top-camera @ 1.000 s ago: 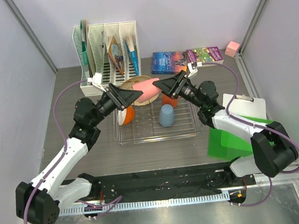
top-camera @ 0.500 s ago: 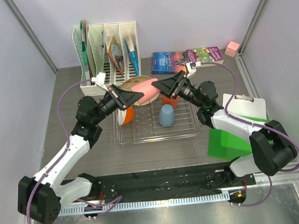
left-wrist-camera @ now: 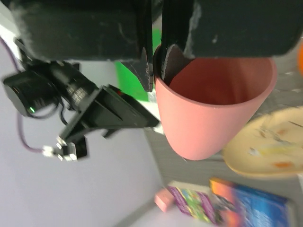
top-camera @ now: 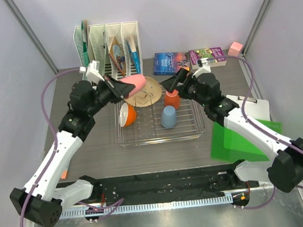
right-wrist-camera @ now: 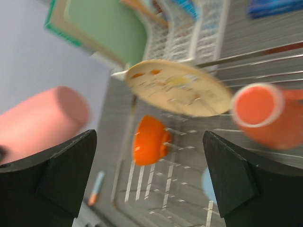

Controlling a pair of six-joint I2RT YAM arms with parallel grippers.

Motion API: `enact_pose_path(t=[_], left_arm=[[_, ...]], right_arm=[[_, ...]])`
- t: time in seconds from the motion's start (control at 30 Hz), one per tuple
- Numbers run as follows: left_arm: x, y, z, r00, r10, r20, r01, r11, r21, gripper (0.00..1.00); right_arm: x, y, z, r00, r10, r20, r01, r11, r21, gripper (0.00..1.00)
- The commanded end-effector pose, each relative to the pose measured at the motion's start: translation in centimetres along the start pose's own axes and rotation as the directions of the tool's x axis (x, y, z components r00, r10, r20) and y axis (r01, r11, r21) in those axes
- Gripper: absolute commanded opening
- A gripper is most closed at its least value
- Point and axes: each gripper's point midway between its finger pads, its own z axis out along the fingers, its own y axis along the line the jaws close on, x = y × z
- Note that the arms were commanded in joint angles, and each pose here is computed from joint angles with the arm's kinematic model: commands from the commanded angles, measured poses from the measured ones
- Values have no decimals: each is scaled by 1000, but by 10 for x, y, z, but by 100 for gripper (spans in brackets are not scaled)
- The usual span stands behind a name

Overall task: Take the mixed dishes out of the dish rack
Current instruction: Place the cup at the center of the board.

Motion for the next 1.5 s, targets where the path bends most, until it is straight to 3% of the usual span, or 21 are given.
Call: enact_pose_path(t=[0.0, 0.07, 0.13, 0.17, 0.23, 0.33, 0.47, 0.6, 0.73, 1.33, 1.47], left_arm=[[-35, 38, -19, 989, 142, 33, -122, 932, -342, 0], [-76, 49, -38, 964, 235, 120, -142, 847, -512, 0], [-78, 81, -52, 965, 257, 49, -162, 734, -660, 0], [-98, 92, -64, 956, 281, 85, -133, 671, -730, 0], [-98, 125, -70, 965, 257, 44, -114, 567, -816, 0], [-112, 157, -80, 975, 216, 51, -60, 478, -876, 0], [-103, 212, -75, 993, 116, -32, -72, 364, -929, 0], [-82, 253, -54, 991, -10, -133, -123, 325, -938, 0], [-50, 281, -25, 969, -142, -203, -139, 365, -921, 0], [-29, 332, 10, 925, -281, -255, -130, 397, -909, 0], [-27, 333, 8, 922, -288, -258, -130, 398, -908, 11]], right_arm=[[-39, -59, -39, 973, -219, 79, 172, 906, 387, 100], [-42, -66, -49, 967, -233, 102, 170, 891, 422, 100], [-47, -68, -59, 960, -248, 127, 172, 886, 432, 99], [-47, -70, -62, 959, -253, 131, 173, 882, 438, 100], [-48, -74, -67, 956, -260, 136, 173, 874, 454, 100], [-47, -78, -70, 956, -267, 125, 179, 863, 473, 100], [-40, -80, -72, 958, -271, 92, 198, 860, 469, 100], [-31, -82, -72, 962, -266, 66, 209, 867, 453, 100], [-18, -88, -72, 968, -247, 36, 206, 872, 444, 100], [6, -102, -62, 973, -225, -48, 222, 868, 443, 100], [6, -103, -60, 973, -226, -55, 227, 867, 443, 100]])
